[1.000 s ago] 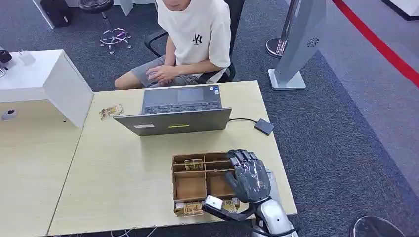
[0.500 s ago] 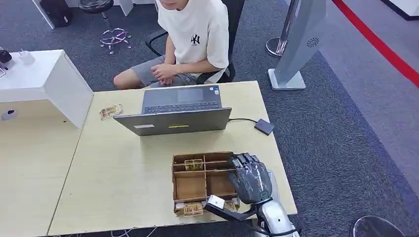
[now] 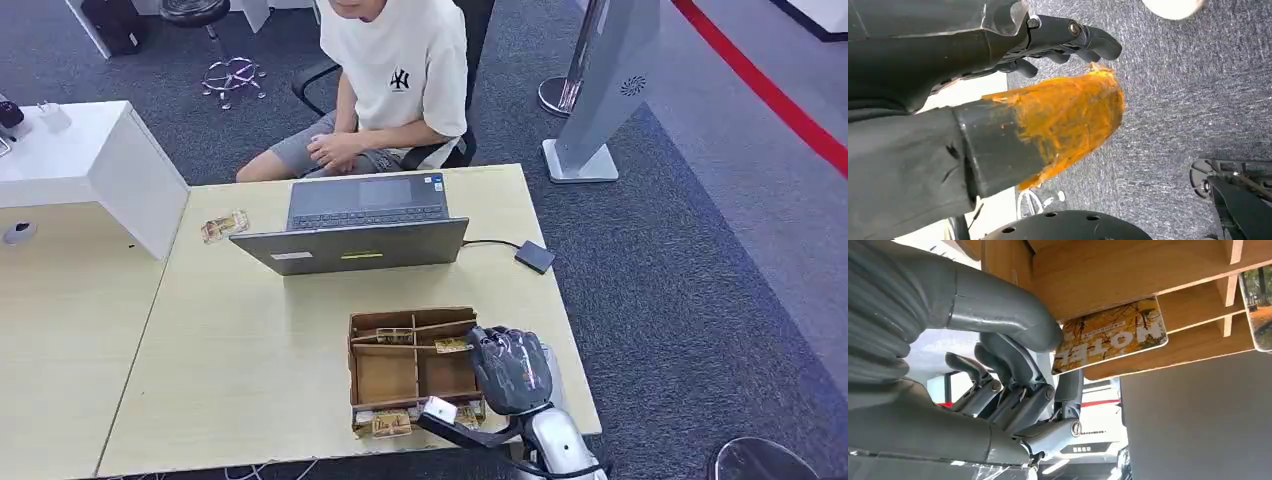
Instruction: Pass the card to the sensor for recognition and then transmit it.
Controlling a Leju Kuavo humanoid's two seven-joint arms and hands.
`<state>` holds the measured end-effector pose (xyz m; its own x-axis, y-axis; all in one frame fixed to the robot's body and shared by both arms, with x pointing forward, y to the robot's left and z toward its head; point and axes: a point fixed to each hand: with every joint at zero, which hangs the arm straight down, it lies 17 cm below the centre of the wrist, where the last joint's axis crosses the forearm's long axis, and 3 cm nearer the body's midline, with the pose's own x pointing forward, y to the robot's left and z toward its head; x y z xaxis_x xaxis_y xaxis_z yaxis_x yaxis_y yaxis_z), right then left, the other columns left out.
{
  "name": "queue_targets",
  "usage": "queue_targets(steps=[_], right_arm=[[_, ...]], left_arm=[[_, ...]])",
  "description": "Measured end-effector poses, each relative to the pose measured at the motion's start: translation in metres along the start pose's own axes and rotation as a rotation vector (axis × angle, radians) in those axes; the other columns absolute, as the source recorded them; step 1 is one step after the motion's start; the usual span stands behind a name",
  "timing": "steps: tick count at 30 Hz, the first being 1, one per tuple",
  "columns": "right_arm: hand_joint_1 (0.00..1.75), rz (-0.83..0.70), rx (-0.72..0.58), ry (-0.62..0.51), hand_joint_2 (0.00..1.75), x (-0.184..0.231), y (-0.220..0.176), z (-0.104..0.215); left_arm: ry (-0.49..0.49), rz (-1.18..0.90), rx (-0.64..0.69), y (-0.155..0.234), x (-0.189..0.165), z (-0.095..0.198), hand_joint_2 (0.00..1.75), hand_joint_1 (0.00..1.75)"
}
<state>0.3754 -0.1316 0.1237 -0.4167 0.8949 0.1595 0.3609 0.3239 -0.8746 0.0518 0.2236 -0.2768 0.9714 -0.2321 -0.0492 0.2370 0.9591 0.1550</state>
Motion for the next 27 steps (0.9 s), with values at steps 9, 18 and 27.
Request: queue_targets(steps=[9, 18, 27], right_arm=[[1.75, -0.162, -0.1, 0.026, 1.75, -0.003, -0.023, -0.004], [1.75, -0.711, -0.384, 0.256, 1.75, -0.033, -0.097, -0.023], [1.75, -0.991, -0.596, 0.164, 1.75, -0.03, -0.183, -0.028]], left_arm=[[0.004, -0.001, 0.002, 0.0, -0.001, 0.0, 0.0, 0.0], [0.005, 0.024, -0.001, 0.0, -0.001, 0.0, 0.0, 0.0], [0.006, 0.043, -0.011, -0.005, -0.001, 0.001, 0.0, 0.0]])
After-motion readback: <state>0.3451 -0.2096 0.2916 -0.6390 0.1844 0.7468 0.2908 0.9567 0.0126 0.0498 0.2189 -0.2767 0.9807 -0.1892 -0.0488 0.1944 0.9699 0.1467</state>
